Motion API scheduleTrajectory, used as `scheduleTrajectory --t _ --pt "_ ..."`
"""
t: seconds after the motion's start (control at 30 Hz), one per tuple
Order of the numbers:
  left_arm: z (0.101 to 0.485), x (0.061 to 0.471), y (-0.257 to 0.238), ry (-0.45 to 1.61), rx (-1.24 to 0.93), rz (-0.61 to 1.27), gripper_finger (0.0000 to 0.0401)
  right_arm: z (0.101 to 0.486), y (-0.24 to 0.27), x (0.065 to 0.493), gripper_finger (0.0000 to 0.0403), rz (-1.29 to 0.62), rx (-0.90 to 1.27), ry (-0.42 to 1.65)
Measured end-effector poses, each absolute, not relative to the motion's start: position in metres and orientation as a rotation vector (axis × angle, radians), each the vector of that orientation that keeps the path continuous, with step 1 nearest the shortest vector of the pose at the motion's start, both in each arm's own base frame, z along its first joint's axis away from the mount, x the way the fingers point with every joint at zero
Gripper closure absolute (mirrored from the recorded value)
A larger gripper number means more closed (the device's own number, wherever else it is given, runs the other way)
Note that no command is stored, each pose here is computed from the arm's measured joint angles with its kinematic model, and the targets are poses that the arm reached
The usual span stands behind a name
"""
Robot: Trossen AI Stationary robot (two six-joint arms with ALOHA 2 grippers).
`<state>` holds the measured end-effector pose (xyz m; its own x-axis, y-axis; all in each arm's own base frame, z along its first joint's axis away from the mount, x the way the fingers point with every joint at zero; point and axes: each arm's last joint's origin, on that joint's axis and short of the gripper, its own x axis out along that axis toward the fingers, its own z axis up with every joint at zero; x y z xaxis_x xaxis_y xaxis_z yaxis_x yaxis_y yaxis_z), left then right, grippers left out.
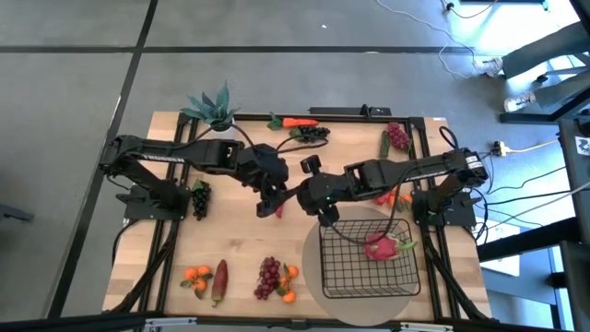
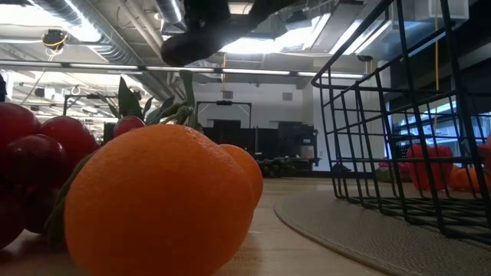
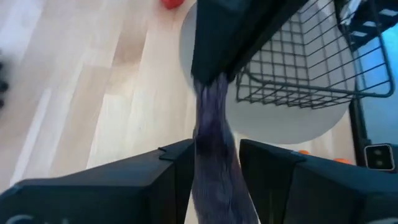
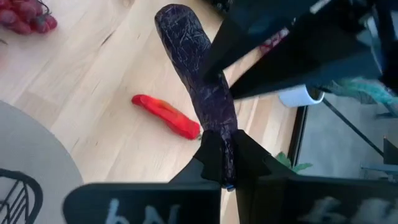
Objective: Build produce basket
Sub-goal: Put the eggplant into the wire basket
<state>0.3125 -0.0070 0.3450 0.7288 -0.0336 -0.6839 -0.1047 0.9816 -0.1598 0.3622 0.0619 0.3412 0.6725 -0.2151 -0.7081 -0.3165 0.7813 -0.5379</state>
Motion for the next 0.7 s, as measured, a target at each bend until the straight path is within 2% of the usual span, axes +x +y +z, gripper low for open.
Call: scheduleTrajectory --t 0.27,0.7 --pt "0.353 0.302 -0.004 0.746 -0.167 0.111 0.0288 0.351 0.058 0.342 0.0403 0.024 -0.594 0.914" --pt "0.378 0.276 -0.004 0.654 -0.147 0.169 0.0289 0.388 0.073 0.273 0.0403 -0.041 -0.337 0.938"
